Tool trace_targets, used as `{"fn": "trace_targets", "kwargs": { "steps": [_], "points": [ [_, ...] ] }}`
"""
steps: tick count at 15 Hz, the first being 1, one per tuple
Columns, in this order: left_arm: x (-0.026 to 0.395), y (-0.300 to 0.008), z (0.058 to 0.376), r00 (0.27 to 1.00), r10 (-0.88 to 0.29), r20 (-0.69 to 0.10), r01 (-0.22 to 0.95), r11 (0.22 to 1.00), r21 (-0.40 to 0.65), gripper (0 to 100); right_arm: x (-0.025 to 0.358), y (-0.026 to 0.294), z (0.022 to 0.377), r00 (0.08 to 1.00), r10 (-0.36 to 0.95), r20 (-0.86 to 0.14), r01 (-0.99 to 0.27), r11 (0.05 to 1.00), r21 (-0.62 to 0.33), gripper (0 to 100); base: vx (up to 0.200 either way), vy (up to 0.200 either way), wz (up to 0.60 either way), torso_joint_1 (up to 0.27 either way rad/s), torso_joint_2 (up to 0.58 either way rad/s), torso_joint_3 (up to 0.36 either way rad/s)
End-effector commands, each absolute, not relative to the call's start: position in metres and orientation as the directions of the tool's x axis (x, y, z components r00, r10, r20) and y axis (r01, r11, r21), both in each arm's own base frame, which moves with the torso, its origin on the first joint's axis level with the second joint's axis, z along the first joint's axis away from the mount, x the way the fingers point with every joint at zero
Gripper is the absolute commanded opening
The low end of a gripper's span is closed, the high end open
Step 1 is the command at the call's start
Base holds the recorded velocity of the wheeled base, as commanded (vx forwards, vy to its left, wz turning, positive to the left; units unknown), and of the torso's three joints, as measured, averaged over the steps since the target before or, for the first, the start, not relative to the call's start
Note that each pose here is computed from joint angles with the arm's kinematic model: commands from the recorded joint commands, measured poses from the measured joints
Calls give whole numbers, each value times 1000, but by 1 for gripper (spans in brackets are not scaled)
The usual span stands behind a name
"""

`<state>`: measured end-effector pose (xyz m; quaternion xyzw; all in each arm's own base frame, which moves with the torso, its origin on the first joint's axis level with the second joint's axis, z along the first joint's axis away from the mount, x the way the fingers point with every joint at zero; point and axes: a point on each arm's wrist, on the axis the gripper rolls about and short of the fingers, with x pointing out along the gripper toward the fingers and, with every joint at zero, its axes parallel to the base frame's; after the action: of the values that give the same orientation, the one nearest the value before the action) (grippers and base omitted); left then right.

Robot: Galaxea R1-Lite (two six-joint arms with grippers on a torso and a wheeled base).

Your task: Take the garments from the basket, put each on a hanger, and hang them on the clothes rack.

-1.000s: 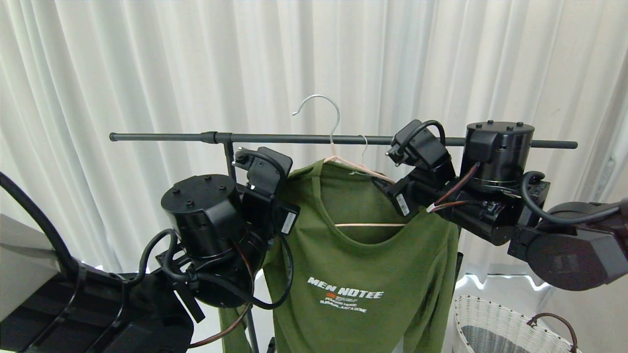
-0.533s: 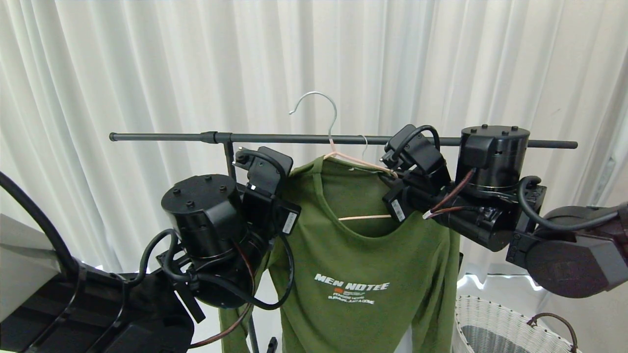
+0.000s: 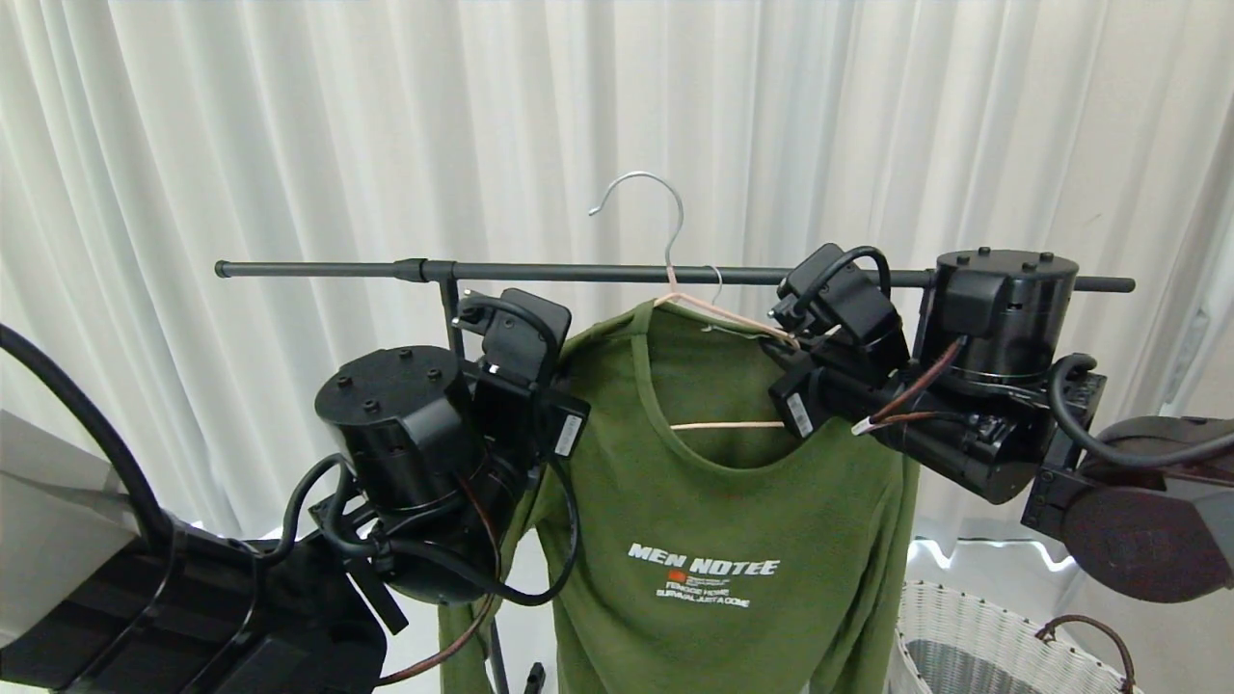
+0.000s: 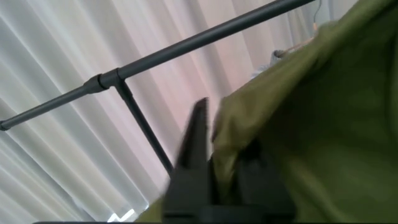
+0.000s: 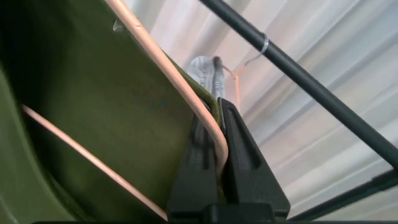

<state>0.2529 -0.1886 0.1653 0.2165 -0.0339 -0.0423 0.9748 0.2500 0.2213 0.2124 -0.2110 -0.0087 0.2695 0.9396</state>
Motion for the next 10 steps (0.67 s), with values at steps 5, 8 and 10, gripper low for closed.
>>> {"fn": "trace_targets", "kwargs": {
  "steps": [5,8,10],
  "points": [
    [237,-178,157,986,-149,73,106,902,418,100,260,189,217,936,342,-85,-346,848,-401,0,0,0,0,0,0,0],
    [222,-164,152,985,-170,42,136,891,434,100,260,180,216,943,321,-89,-331,864,-380,0,0,0,0,0,0,0],
    [215,-150,139,989,-147,-13,138,893,429,100,252,175,217,942,323,-91,-332,863,-380,0,0,0,0,0,0,0]
  ]
}}
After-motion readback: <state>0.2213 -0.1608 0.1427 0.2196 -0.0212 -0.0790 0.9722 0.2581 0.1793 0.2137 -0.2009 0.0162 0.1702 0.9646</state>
